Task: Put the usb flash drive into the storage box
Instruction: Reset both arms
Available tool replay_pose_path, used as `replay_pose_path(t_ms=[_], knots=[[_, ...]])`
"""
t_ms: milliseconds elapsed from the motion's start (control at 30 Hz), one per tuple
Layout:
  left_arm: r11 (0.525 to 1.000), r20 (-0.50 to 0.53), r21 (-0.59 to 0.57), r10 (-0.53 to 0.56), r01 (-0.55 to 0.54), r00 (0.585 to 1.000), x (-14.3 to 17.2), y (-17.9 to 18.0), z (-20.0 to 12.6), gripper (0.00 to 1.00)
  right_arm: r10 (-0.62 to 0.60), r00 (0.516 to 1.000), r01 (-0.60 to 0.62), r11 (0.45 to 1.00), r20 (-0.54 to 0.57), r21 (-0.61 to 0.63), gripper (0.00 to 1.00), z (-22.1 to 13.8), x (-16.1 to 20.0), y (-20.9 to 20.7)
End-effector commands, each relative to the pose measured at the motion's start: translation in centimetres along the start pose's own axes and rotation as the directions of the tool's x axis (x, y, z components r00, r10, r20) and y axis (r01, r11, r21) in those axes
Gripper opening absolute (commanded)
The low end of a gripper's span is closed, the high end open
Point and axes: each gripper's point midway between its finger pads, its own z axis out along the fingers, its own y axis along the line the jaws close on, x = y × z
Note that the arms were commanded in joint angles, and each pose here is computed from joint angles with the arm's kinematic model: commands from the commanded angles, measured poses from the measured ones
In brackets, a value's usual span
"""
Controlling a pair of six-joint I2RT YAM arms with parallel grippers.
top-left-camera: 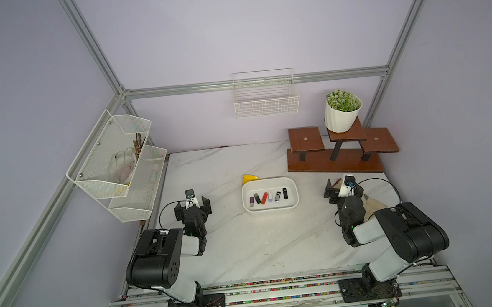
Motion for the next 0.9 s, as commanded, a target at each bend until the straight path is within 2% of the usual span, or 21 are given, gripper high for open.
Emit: replay_pose_path(t_ms=[0, 867], knots=[[0.999, 0.048, -0.001, -0.036, 0.036, 0.998, -1.71, 0.09, 0.37, 1.00, 0.009, 1.000, -0.009, 1.000, -0.008, -0.003, 0.99, 0.22, 0.08, 0.08], [0.999, 0.037, 0.004, -0.040, 0.040, 0.999, -1.68, 0.18, 0.51, 1.00, 0.010, 1.000, -0.010, 1.000, -0.011, -0.005, 0.99, 0.29, 0.13, 0.09]])
